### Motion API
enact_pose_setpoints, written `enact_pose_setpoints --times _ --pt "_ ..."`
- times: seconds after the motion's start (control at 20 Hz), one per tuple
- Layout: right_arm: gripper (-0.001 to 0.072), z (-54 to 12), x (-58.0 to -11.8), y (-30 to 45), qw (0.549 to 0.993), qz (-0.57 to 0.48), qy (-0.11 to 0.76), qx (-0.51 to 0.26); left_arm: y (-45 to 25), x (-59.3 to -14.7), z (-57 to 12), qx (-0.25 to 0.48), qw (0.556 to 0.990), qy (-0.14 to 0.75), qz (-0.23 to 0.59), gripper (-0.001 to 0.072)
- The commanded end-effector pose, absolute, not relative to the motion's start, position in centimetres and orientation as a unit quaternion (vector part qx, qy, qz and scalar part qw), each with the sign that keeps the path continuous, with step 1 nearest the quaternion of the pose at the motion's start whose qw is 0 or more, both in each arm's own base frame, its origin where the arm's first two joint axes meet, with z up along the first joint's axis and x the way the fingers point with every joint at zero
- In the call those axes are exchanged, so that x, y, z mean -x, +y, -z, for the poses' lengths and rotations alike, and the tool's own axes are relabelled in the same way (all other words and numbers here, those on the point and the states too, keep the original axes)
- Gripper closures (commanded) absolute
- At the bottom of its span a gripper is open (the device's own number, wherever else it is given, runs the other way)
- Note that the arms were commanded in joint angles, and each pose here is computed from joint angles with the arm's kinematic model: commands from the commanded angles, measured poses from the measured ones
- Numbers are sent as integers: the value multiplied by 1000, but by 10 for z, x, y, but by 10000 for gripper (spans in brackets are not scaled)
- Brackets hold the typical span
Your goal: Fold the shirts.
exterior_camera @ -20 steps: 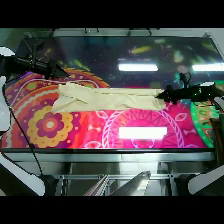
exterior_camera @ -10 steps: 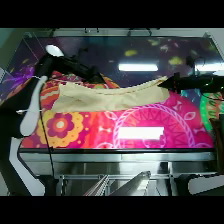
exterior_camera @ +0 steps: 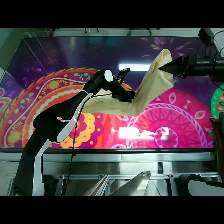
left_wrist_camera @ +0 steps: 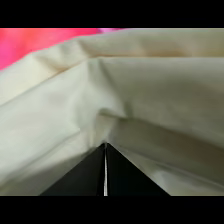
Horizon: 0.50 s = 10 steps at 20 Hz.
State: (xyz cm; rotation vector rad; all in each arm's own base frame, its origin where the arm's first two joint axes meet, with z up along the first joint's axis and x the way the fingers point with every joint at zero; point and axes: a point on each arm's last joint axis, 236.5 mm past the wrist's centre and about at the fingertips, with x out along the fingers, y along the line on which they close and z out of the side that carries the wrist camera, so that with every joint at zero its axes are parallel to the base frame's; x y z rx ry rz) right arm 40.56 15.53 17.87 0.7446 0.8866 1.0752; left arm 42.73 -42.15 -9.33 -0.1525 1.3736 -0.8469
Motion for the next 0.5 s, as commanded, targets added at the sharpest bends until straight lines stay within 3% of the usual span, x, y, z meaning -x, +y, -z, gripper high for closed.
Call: enact_pose_setpoints --times 0.0,0.25,0.45 --pt "695 -187 -397 182 694 -502 399 -326 -420 -432 52 94 694 600 386 709" --pt "695 -181 -420 248 729 -479 373 -315 -298 -437 -59 88 699 599 381 710" --pt "695 -115 -451 335 789 -422 361 -263 -182 -465 -149 130 777 528 317 710"
